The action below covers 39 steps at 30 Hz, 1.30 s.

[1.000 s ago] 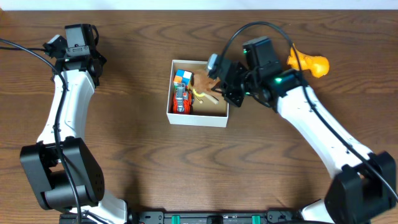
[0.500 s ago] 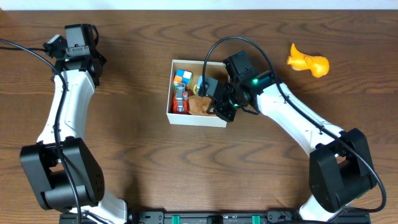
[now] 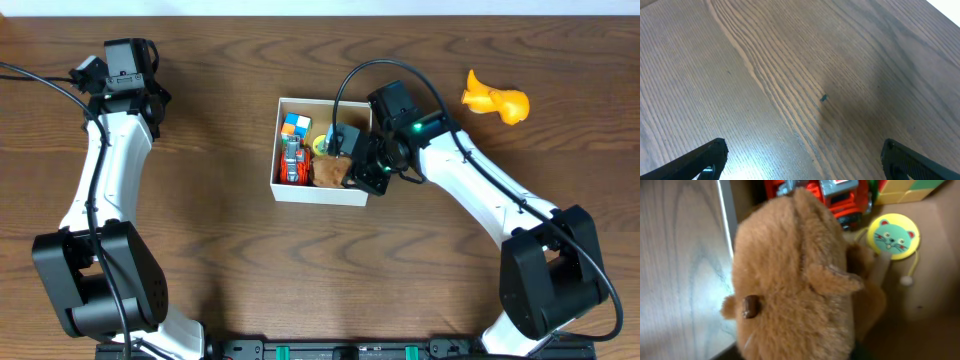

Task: Pack container
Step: 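Lower the plush toy into the box and open the right gripper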

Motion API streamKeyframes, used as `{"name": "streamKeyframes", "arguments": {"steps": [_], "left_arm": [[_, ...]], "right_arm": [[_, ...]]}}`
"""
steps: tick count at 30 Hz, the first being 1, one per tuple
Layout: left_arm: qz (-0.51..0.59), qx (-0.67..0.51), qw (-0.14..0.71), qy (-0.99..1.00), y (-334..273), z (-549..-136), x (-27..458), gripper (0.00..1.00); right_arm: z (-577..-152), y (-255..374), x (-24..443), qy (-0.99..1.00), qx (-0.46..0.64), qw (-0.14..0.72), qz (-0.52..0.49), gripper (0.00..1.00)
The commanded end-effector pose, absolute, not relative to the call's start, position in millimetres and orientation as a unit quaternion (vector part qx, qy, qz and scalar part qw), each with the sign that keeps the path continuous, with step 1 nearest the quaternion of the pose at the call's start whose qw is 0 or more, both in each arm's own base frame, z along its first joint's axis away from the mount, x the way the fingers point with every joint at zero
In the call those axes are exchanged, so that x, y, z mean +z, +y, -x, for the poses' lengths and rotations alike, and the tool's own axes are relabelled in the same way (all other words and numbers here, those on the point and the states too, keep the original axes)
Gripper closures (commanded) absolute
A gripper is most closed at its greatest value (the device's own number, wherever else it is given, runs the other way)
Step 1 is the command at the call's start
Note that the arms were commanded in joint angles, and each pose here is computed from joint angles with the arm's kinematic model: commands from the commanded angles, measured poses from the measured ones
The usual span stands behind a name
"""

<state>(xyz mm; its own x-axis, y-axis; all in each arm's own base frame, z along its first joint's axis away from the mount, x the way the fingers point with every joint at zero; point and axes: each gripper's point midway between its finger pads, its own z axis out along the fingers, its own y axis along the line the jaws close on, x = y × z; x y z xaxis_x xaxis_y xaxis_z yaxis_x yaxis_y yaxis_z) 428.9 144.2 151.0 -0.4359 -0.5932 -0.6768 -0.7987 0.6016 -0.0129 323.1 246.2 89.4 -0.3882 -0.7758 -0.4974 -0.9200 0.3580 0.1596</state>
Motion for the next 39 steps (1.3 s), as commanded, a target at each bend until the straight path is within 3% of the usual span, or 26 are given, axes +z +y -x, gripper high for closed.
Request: {"name": "streamKeyframes", "arguments": {"steps": [1,3,12,39], "left_arm": [[0.418,0.162,0.348,0.823,149,-430,171,0.02],[0.418,0.162,0.348,0.824,149,-430,171,0.02],[0.418,0.162,0.348,0.824,149,-430,171,0.02],[0.418,0.162,0.348,0.824,149,-430,171,0.02]], "right_arm": [[-329,244,92,0.804,0.209,0.177,0.527,0.53],[-329,244,92,0.804,0.209,0.178,0.527,0.47],[-335,247,94,0.800,0.208,0.193,0.529,0.37],[-360,258,109,0.797,0.206,0.248,0.511,0.27]]}}
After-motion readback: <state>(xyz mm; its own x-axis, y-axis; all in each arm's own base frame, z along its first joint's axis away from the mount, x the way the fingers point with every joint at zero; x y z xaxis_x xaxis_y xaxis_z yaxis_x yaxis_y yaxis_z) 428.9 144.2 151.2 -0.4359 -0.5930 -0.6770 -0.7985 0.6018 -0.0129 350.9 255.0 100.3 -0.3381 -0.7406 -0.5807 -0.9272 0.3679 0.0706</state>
